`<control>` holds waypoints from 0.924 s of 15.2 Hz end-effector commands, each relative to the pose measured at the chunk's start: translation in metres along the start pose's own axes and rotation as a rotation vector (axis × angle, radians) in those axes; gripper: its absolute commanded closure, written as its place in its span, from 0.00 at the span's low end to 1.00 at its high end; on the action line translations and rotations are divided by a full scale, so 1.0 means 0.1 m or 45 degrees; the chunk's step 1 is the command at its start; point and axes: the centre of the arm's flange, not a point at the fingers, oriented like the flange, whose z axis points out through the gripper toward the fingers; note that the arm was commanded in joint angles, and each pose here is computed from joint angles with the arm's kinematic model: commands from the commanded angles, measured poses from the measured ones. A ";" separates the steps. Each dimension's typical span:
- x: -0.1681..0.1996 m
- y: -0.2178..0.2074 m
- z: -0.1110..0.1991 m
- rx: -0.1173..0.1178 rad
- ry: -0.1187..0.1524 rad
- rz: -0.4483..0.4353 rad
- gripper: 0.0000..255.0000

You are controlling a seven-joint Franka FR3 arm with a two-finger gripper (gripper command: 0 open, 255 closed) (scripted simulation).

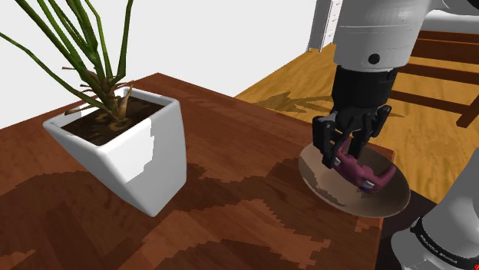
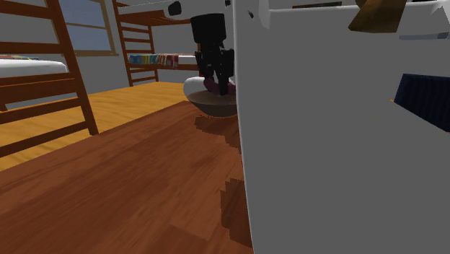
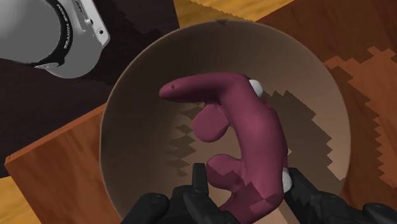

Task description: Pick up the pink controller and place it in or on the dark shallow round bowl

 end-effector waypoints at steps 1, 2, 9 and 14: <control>0.00 0.00 0.01 0.000 0.000 0.000 1.00; 0.00 0.00 0.01 0.000 0.000 0.000 1.00; 0.00 0.00 0.01 0.000 0.000 0.000 0.00; 0.00 0.00 -0.25 0.000 0.000 0.000 0.00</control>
